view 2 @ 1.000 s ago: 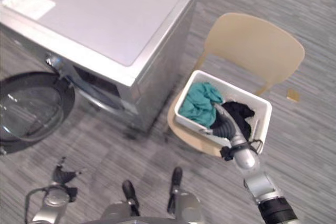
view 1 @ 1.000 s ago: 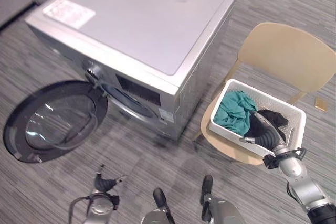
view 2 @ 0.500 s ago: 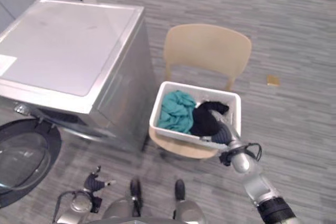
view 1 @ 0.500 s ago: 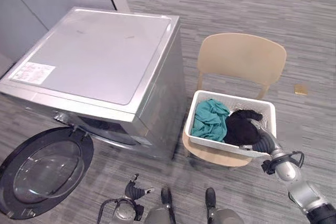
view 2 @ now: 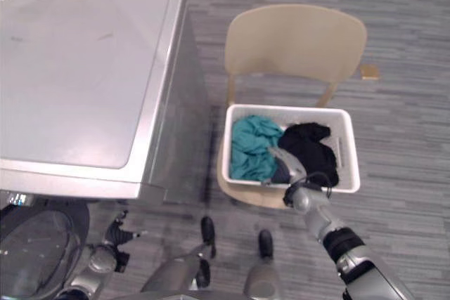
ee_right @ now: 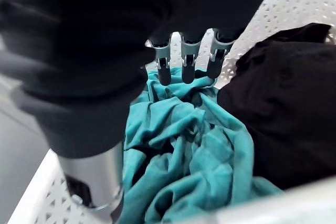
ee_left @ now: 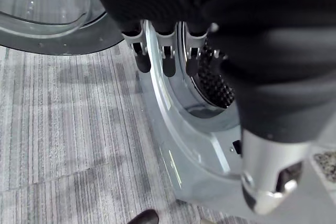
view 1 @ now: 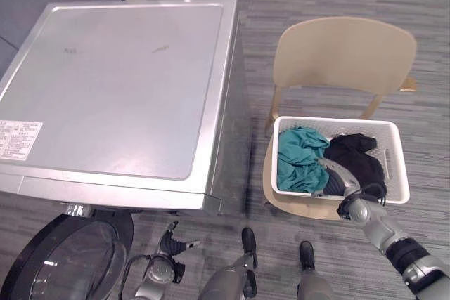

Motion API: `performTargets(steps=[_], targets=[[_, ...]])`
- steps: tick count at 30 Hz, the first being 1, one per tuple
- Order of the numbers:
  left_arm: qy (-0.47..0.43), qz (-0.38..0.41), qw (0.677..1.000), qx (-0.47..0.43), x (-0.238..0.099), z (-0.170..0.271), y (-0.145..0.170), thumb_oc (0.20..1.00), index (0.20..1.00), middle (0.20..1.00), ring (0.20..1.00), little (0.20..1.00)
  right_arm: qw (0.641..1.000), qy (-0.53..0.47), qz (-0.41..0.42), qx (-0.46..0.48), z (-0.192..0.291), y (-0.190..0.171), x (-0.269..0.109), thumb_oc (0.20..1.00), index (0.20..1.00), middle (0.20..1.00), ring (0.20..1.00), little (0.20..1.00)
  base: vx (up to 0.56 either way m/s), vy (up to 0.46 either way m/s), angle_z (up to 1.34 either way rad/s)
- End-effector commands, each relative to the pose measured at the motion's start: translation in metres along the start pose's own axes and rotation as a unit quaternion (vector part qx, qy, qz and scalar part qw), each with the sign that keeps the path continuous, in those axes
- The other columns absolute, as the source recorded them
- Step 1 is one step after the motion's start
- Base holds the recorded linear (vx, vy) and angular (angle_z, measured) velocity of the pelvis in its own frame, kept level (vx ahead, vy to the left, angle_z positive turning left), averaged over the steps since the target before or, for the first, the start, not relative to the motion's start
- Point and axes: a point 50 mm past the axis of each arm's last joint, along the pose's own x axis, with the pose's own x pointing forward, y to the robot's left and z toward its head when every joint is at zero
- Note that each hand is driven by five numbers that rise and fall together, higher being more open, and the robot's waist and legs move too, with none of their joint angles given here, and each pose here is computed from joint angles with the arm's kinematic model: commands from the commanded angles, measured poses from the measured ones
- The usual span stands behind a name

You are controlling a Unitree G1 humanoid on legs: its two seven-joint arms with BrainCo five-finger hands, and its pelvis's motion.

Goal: Grab the laundry basket,head to the washer,open it,put in the laundry and shut it.

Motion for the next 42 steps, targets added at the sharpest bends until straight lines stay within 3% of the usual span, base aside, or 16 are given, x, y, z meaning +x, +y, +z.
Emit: performTargets(steps=[1,4,9,14,19,20,21,25,29,33,42], targets=[[-0.015,0.014,1.000,-0.020,0.002,0.005,-0.001,1.000,1.000,1.000,1.000,1.000,0.996,-0.015,-0.073,-0.050,0.009,-0.040,0.020,1.000,1.000,1.000,1.000,1.000,-0.06,0.011,-0.05],[-0.023,0.023,0.999,-0.027,0.004,0.010,0.003,1.000,1.000,1.000,1.000,1.000,0.993,-0.011,-0.099,-0.067,0.012,-0.057,0.031,1.000,1.000,1.000,1.000,1.000,-0.01,-0.005,-0.01],[-0.031,0.039,0.998,-0.049,0.007,0.016,0.006,1.000,1.000,1.000,1.000,1.000,0.982,0.038,-0.164,-0.090,0.009,-0.118,0.055,1.000,1.000,1.000,1.000,1.000,-0.03,-0.039,0.08],[-0.030,0.039,0.997,-0.053,0.009,0.019,0.007,1.000,1.000,1.000,1.000,1.000,0.984,0.056,-0.145,-0.087,0.010,-0.115,0.062,1.000,1.000,1.000,1.000,1.000,-0.04,-0.048,0.23],[-0.042,0.042,0.997,-0.054,0.013,0.029,0.011,1.000,1.000,1.000,1.000,1.000,0.991,0.053,-0.121,0.020,0.020,-0.099,0.066,1.000,1.000,1.000,1.000,1.000,-0.02,-0.038,0.09],[-0.048,0.042,0.996,-0.056,0.014,0.033,0.012,1.000,1.000,1.000,1.000,1.000,0.989,0.055,-0.119,0.061,0.020,-0.096,0.066,0.511,0.511,0.511,0.511,0.511,-0.02,-0.037,0.11],[-0.052,0.044,0.996,-0.058,0.014,0.035,0.013,1.000,1.000,1.000,1.000,1.000,0.987,0.052,-0.122,0.091,0.022,-0.096,0.066,0.200,0.200,0.200,0.200,0.200,-0.02,-0.036,0.13],[-0.061,0.042,0.995,-0.062,0.015,0.041,0.014,1.000,1.000,1.000,1.000,1.000,0.972,0.047,-0.133,0.186,0.023,-0.095,0.064,0.200,0.200,0.200,0.200,0.200,-0.02,-0.024,0.12],[-0.059,0.036,0.995,-0.065,0.015,0.042,0.013,1.000,1.000,1.000,1.000,1.000,0.936,0.015,-0.153,0.317,0.025,-0.088,0.051,0.200,0.200,0.200,0.200,0.200,0.00,-0.034,0.02],[-0.049,0.028,0.995,-0.080,0.011,0.036,0.010,1.000,1.000,1.000,1.000,1.000,0.875,-0.033,-0.157,0.456,0.029,-0.071,0.027,0.200,0.200,0.200,0.200,0.200,0.04,0.005,0.08],[-0.011,0.027,0.995,-0.097,-0.002,0.009,0.013,1.000,1.000,1.000,1.000,1.000,0.835,-0.181,-0.120,0.505,0.058,-0.072,-0.029,0.200,0.200,0.200,0.200,0.200,0.05,0.050,-0.18]])
